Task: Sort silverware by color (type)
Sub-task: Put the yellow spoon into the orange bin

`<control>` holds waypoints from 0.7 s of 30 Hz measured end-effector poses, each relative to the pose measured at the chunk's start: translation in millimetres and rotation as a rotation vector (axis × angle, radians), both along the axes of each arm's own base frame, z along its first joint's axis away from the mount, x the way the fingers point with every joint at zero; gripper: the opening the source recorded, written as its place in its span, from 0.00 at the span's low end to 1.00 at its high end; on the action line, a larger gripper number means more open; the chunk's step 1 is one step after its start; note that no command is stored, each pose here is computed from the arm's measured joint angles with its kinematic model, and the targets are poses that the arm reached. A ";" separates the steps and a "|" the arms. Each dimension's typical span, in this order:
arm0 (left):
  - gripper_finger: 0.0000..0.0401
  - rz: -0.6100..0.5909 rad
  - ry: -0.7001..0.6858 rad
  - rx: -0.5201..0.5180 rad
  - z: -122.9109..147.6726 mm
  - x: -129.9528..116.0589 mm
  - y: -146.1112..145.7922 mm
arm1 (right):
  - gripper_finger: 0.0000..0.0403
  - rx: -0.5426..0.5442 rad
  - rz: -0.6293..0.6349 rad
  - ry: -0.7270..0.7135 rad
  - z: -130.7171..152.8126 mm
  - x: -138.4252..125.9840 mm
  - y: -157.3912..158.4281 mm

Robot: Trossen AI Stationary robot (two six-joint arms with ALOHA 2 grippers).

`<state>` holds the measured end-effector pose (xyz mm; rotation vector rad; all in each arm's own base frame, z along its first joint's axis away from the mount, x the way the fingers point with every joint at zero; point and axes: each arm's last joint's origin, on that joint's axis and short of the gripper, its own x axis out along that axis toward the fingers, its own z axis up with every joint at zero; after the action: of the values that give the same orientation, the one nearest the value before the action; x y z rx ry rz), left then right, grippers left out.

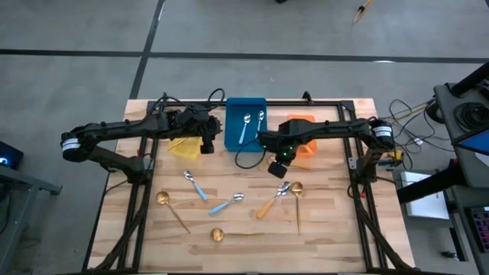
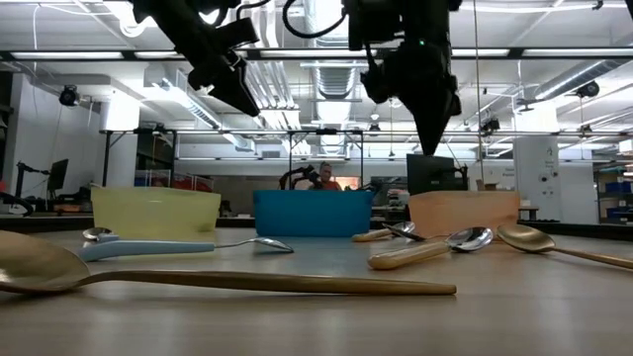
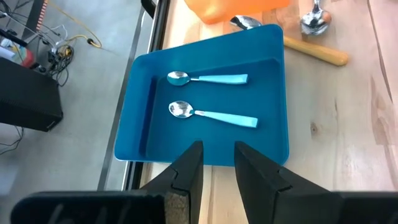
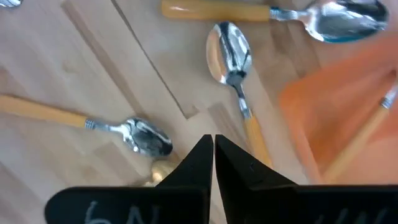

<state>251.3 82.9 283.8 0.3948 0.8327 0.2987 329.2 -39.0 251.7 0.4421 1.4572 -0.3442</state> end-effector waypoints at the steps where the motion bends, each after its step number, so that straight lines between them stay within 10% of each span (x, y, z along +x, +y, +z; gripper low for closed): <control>1: 0.18 0.000 0.005 -0.002 -0.7 -0.3 -0.1 | 0.02 -0.004 0.013 -0.025 -4.0 -2.0 0.4; 21: 0.18 0.021 0.017 -0.029 -3.4 -2.0 -0.6 | 0.02 -0.205 0.056 -0.172 -83.9 -75.4 44.7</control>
<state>249.3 82.3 280.4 0.3618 0.8575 0.3029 253.8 5.7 167.7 0.2581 1.2500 -0.3966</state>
